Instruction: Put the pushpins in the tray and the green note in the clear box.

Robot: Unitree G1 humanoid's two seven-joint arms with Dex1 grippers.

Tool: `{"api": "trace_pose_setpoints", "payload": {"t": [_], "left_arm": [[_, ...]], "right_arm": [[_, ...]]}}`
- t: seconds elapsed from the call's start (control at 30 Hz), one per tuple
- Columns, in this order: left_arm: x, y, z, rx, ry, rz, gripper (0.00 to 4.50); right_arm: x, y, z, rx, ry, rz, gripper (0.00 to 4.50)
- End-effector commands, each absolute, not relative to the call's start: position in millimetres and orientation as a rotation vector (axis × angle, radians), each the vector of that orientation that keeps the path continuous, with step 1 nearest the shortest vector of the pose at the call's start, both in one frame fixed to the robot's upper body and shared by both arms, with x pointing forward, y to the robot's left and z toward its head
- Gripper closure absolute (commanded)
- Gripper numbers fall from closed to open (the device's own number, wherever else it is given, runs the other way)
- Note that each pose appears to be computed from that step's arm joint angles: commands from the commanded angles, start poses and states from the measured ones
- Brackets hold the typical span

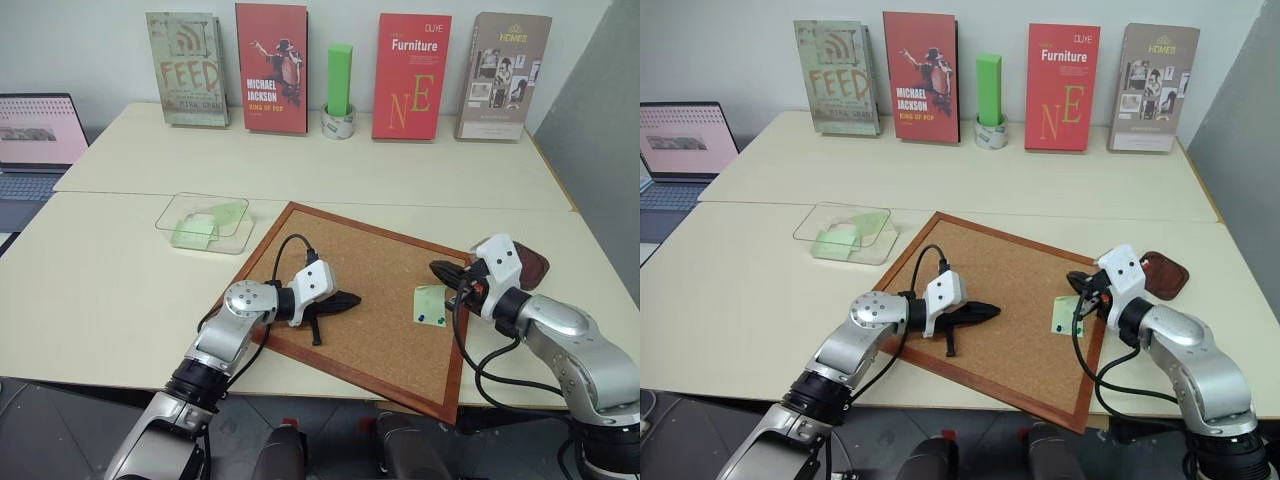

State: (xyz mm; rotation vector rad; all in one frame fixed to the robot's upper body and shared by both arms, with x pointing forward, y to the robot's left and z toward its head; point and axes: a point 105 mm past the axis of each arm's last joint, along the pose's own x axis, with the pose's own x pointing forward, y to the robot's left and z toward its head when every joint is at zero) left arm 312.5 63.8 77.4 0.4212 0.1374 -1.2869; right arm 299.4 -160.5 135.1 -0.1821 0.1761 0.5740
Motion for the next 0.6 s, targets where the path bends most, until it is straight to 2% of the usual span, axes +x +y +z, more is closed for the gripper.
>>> {"api": "trace_pose_setpoints", "payload": {"t": [0.03, 0.27, 0.5, 0.57, 0.6], "left_arm": [[309, 66, 63, 0.432, 0.197, -1.287, 4.5], [308, 65, 62, 0.435, 0.196, -1.289, 4.5], [310, 64, 62, 0.441, 0.189, -1.288, 4.5], [310, 64, 63, 0.445, 0.185, -1.287, 4.5], [310, 64, 63, 0.447, 0.184, -1.285, 4.5]], "right_arm": [[300, -182, 159, -0.218, 0.102, 0.475, 4.49], [318, -251, 154, -0.467, 0.165, 0.217, 4.49], [334, -294, 139, -0.632, 0.231, 0.058, 4.49], [338, -299, 136, -0.667, 0.237, 0.046, 4.05], [341, -302, 133, -0.678, 0.243, 0.04, 4.0]]}}
